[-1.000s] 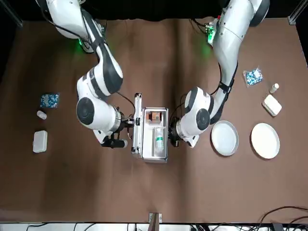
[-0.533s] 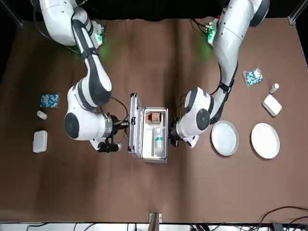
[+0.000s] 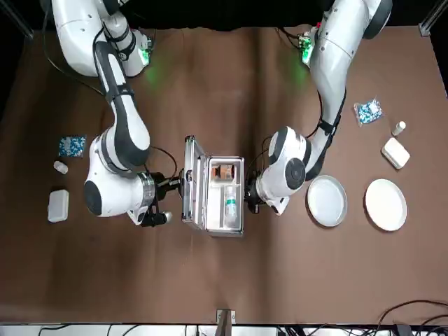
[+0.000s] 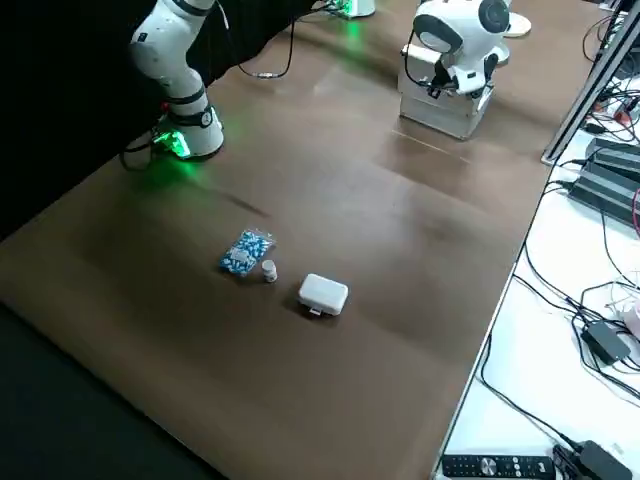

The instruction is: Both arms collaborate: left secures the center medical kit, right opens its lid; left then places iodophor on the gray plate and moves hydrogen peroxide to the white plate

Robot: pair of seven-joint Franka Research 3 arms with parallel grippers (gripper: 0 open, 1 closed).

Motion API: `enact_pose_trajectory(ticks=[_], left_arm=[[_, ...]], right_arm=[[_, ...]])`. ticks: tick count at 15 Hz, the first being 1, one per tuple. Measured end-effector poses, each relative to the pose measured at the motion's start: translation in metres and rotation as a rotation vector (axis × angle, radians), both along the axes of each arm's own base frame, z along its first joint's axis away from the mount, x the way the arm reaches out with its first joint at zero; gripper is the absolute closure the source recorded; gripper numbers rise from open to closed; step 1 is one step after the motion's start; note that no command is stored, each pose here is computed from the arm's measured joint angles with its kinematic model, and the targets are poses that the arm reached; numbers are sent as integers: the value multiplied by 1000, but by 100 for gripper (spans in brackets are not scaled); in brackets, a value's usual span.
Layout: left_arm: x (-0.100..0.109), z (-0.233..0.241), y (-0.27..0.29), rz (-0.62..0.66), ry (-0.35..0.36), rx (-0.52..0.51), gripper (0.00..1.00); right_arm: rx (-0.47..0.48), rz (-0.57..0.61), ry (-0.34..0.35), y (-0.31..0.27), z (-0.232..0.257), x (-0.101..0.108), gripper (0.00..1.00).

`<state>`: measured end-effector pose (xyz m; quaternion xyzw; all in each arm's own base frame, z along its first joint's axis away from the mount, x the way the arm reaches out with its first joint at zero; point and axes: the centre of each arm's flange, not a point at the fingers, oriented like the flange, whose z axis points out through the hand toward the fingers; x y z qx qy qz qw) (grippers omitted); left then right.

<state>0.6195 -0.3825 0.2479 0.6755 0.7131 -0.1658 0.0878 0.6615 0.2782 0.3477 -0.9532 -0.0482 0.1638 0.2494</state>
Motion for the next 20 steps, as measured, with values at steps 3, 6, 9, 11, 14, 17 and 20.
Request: enact_pose_trajectory(ticks=[3,6,9,11,14,17,20], left_arm=[[0,0,0,1,2,1,69],[0,-1,1,2,3,2,69],[0,-1,1,2,3,3,69],[0,-1,1,2,3,3,68],[1,5,4,-6,23,8,56],[-1,36,11,-39,51,32,27],[1,61,21,-32,61,36,27]], right_arm=[[36,47,-1,-10,-11,2,85],[50,138,39,-34,-40,-1,61],[70,153,91,-49,-47,-3,44],[79,164,124,-54,-44,-6,42],[105,181,140,-77,-31,-1,26],[80,188,73,-132,24,18,19],[-52,237,-11,-170,60,26,10]])
